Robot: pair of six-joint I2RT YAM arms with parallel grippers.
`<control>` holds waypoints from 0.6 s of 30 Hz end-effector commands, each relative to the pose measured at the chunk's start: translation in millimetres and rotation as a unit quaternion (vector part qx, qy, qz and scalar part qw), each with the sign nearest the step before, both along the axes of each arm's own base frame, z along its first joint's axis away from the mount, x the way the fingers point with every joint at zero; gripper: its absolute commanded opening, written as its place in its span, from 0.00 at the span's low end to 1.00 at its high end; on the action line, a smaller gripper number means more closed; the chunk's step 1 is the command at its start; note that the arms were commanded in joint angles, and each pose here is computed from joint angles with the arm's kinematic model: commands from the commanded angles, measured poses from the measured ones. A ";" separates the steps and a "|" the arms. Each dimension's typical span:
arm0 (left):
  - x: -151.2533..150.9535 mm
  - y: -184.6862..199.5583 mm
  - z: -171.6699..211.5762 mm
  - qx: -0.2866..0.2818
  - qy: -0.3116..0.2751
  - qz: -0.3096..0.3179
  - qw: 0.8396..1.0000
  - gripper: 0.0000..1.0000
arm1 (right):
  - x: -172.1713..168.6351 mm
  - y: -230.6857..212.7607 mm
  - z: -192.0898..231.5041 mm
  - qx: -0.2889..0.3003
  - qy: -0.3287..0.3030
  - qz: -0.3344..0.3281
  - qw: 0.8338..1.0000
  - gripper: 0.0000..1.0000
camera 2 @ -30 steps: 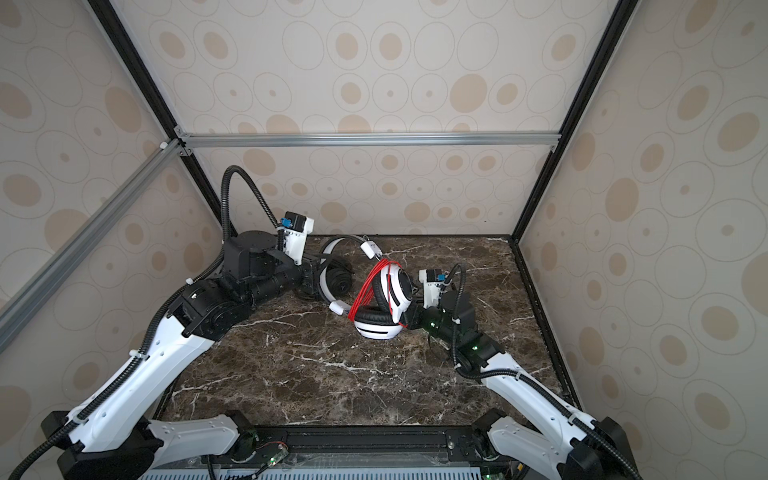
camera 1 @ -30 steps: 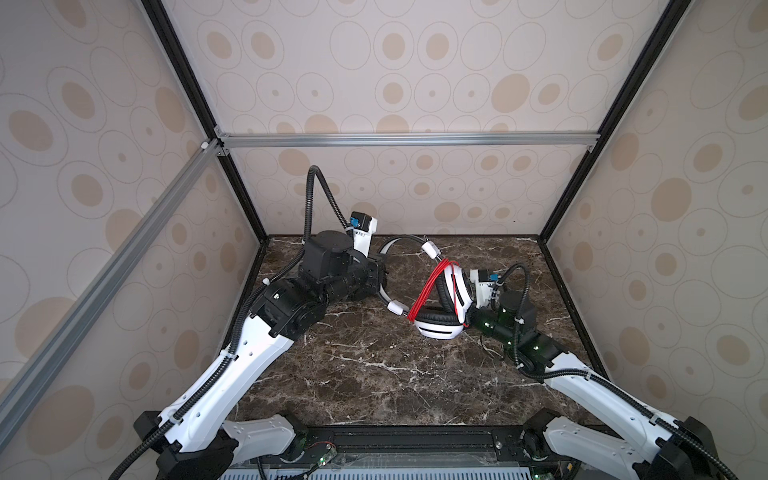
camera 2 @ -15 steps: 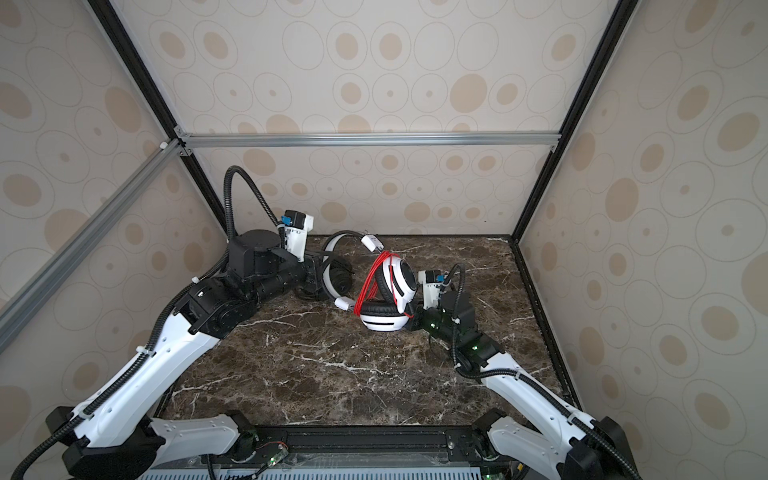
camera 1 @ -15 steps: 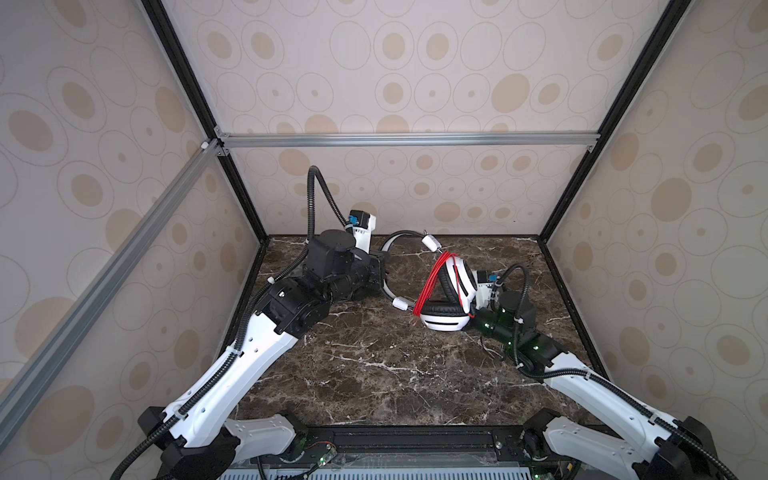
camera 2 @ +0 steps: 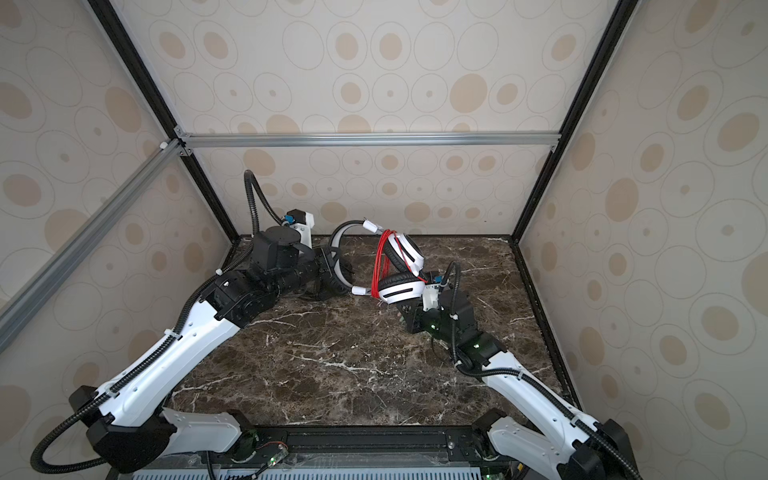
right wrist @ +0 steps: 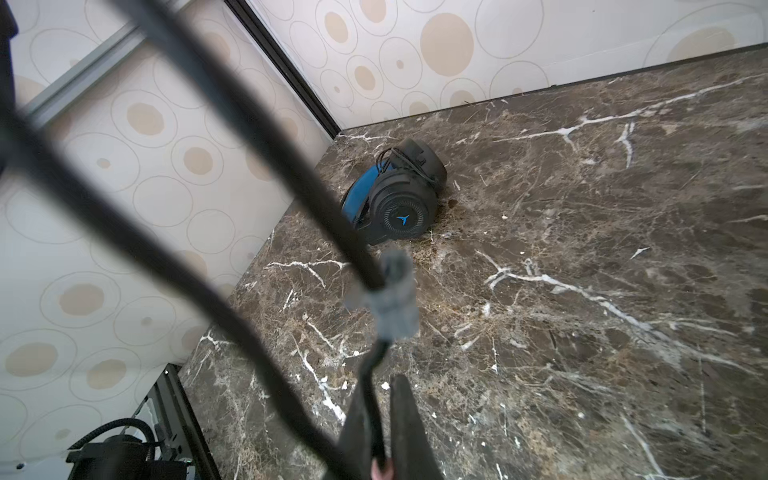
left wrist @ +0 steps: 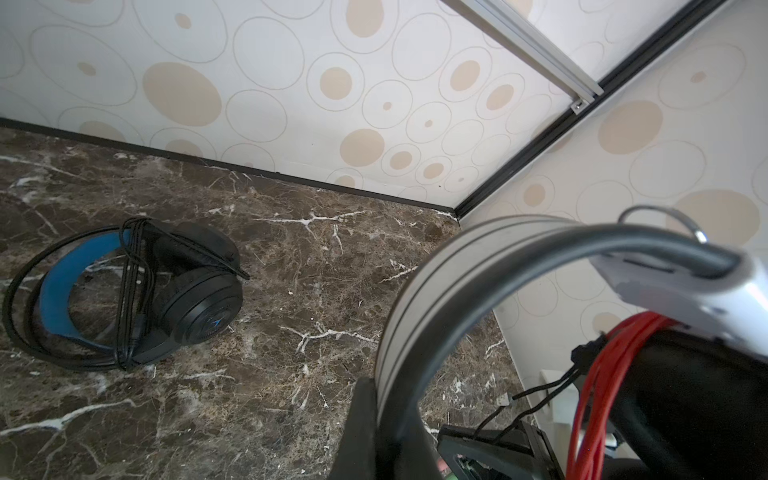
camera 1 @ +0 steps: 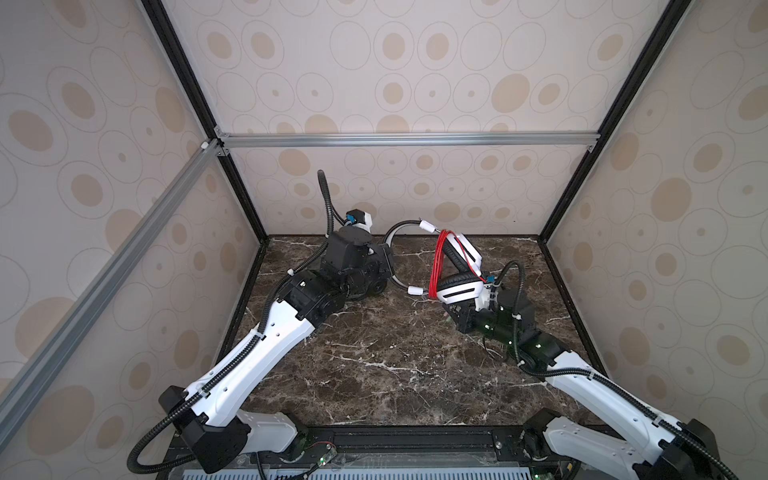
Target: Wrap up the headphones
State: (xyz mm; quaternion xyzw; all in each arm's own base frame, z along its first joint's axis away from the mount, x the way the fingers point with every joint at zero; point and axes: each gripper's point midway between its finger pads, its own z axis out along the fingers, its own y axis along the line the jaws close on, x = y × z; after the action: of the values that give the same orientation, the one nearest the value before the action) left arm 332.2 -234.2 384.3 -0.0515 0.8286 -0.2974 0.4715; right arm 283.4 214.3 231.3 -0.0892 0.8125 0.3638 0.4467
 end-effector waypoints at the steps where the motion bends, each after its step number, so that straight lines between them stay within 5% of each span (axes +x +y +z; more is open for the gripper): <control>1: 12.1 18.9 75.7 -0.155 -0.068 0.084 0.982 0.00 | -4.2 -8.1 -1.2 -0.023 0.001 -0.007 1.000 0.04; 11: 41.5 30.0 72.6 -0.183 -0.060 0.179 0.965 0.00 | -12.0 -12.3 11.2 -0.032 -0.023 -0.006 0.999 0.04; 18: 58.0 29.4 60.3 -0.179 -0.053 0.213 0.959 0.00 | -22.9 1.8 19.0 -0.101 -0.054 0.020 0.993 0.03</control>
State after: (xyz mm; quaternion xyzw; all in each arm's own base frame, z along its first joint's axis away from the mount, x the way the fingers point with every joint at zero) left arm 376.8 -223.7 349.3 -0.1948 0.8258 -0.2423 0.4705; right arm 270.7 213.5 261.3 -0.1317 0.7996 0.3226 0.4891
